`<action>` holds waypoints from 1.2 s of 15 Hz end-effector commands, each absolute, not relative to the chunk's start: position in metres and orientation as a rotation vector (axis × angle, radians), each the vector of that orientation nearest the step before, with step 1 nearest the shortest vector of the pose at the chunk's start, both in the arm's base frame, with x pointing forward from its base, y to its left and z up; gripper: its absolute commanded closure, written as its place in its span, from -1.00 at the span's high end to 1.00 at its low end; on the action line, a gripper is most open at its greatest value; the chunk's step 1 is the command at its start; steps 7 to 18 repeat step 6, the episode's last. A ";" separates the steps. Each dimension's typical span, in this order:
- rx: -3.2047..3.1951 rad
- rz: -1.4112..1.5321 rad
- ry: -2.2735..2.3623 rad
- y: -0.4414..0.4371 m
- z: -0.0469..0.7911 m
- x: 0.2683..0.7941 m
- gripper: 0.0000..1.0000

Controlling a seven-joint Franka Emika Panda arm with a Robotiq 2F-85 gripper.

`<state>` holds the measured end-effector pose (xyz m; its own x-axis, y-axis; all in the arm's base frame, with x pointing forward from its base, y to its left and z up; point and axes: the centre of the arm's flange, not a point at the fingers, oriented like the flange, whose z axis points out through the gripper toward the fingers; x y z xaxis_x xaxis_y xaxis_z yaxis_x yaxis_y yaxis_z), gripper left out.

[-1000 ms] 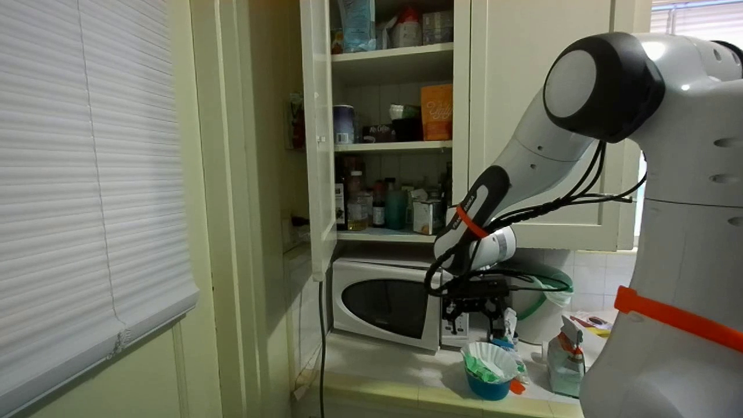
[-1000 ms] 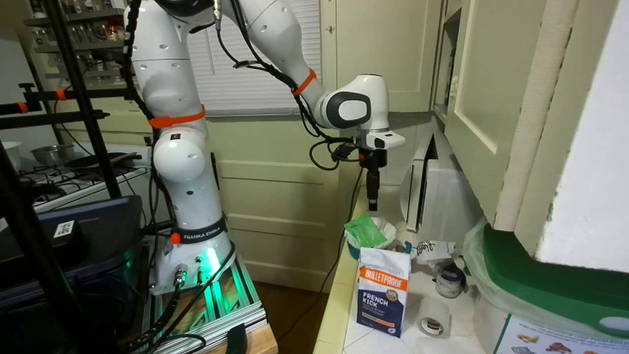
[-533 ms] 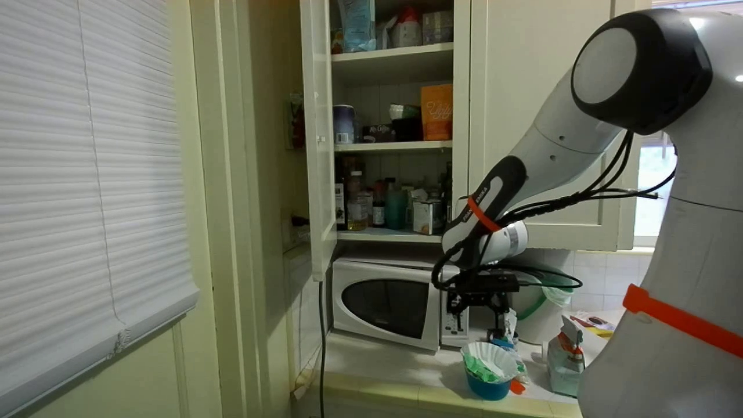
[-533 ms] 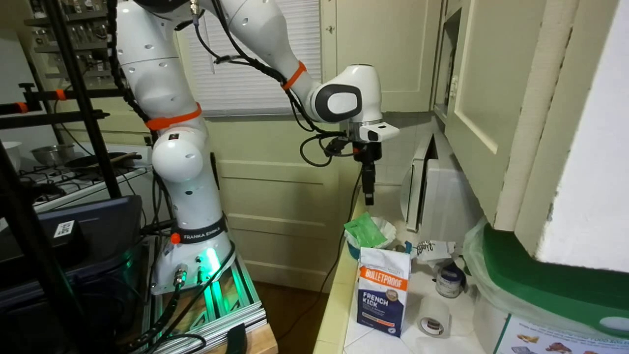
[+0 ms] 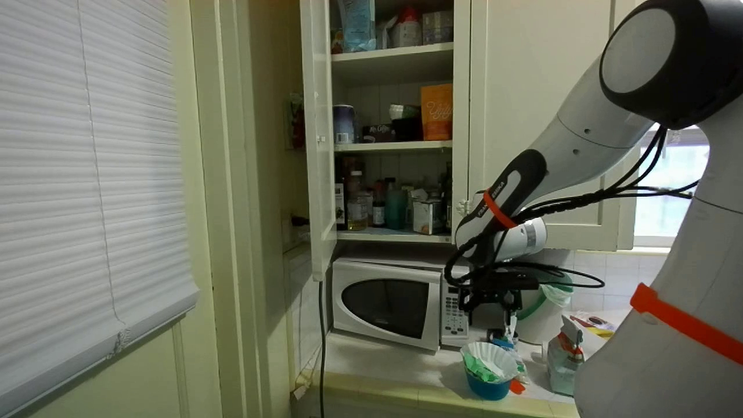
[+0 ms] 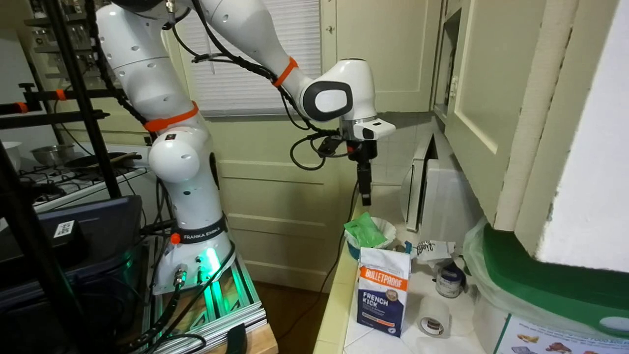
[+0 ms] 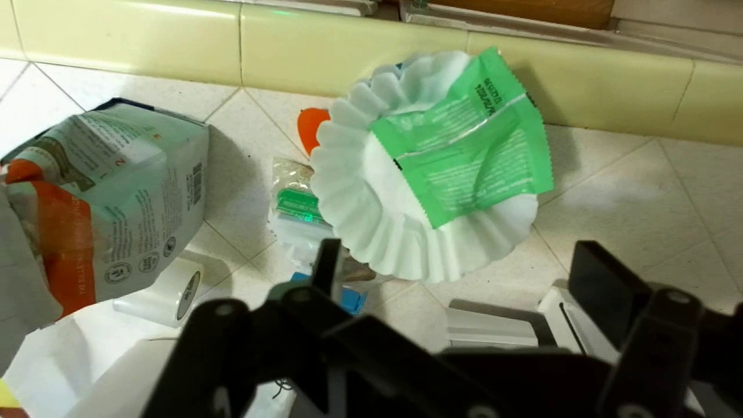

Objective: Move the white and blue packet to the right then put the white bowl inside the blue bowl.

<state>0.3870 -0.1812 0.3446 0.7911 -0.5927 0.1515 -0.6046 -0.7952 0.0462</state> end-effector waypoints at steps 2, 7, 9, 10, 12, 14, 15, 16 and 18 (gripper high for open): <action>2.912 0.261 -0.943 -0.181 0.348 0.371 1.00; 2.894 0.231 -0.947 -0.183 0.349 0.381 1.00; 2.894 0.231 -0.947 -0.183 0.349 0.381 1.00; 2.894 0.231 -0.947 -0.183 0.349 0.381 1.00; 2.894 0.231 -0.947 -0.183 0.349 0.381 1.00; 2.894 0.231 -0.947 -0.183 0.349 0.381 1.00; 2.894 0.231 -0.947 -0.183 0.349 0.381 1.00; 2.894 0.231 -0.947 -0.183 0.349 0.381 1.00; 2.894 0.231 -0.947 -0.183 0.349 0.381 1.00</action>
